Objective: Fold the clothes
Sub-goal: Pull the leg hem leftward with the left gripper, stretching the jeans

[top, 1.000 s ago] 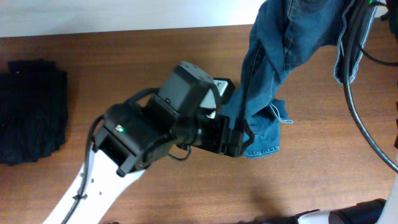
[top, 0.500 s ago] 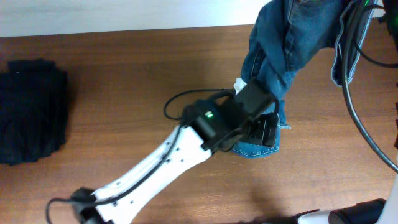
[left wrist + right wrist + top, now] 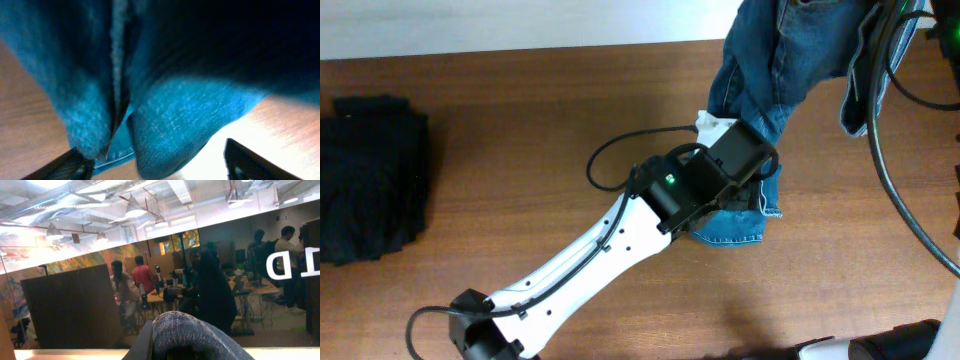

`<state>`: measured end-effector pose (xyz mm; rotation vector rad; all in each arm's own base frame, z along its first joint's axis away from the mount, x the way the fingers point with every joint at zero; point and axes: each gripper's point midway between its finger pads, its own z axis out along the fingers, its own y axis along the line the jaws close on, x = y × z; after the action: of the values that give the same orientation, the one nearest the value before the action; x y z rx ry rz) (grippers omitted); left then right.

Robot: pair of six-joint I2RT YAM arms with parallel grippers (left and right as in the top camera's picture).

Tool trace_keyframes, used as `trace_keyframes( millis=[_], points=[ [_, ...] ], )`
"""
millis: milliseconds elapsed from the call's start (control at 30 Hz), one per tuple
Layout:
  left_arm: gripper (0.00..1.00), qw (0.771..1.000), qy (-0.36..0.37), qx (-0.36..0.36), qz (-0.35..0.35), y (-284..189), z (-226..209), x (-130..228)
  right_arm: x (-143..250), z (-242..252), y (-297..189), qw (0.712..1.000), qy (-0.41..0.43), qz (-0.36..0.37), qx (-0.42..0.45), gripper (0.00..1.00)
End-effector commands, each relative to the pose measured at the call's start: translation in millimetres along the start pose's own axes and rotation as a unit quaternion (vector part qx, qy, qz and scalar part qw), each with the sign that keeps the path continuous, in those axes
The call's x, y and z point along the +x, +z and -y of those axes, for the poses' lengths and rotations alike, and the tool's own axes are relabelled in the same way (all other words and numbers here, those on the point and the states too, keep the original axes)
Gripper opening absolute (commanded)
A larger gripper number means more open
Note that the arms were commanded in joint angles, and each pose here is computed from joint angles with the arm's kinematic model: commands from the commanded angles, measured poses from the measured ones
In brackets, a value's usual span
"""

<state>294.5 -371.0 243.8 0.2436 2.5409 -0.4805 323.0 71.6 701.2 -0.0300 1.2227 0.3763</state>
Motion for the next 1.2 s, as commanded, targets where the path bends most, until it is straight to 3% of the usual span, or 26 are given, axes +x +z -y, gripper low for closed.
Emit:
trace_keyframes(
  millis=[0,133,267,367,433,533,667,800,900,1000,1167],
  points=[
    [0.59,1.000,-0.001,-0.002,0.014,3.0,1.3,-5.7,-23.7,-5.2,-12.3,0.999,-0.006,0.034,-0.004,0.04],
    [0.33,1.000,-0.002,0.002,0.019,5.8,3.9,-8.3,-23.2,-10.4,-12.9,0.999,-0.006,0.031,-0.019,0.04],
    [0.18,0.999,0.000,-0.016,0.028,10.5,-1.5,-10.7,-23.9,-13.6,-14.4,0.999,-0.006,0.031,-0.028,0.04],
    [0.01,0.999,0.004,-0.033,0.039,12.0,-7.2,-14.2,-25.9,-14.1,-16.7,0.999,-0.007,0.032,-0.028,0.04],
    [0.00,0.997,0.029,-0.053,0.053,10.6,-13.8,-19.6,-27.1,-14.4,-18.5,0.999,-0.009,0.033,-0.028,0.04],
    [0.01,0.980,0.134,-0.114,0.087,1.7,-31.2,-36.2,-30.2,-15.2,-21.7,0.999,-0.023,0.037,-0.028,0.04],
    [0.00,0.924,0.257,-0.247,0.134,-25.1,-64.2,-67.0,-27.9,-13.8,-22.5,0.999,-0.031,0.031,-0.024,0.04],
    [0.00,0.868,0.265,-0.380,0.179,-59.5,-98.7,-94.3,-18.1,-9.9,-21.7,0.999,-0.030,0.012,-0.015,0.04],
    [0.00,0.848,0.233,-0.432,0.200,-76.3,-124.8,-113.8,-10.6,-0.3,-21.6,1.000,-0.029,-0.003,0.011,0.04],
    [0.00,0.857,0.194,-0.430,0.208,-82.2,-152.0,-133.1,-5.5,5.8,-22.6,0.999,-0.039,-0.014,0.027,0.04],
    [0.00,0.925,0.141,-0.284,0.207,-88.4,-175.1,-160.5,-2.1,8.9,-27.2,0.996,-0.073,-0.026,0.035,0.04]
  ],
)
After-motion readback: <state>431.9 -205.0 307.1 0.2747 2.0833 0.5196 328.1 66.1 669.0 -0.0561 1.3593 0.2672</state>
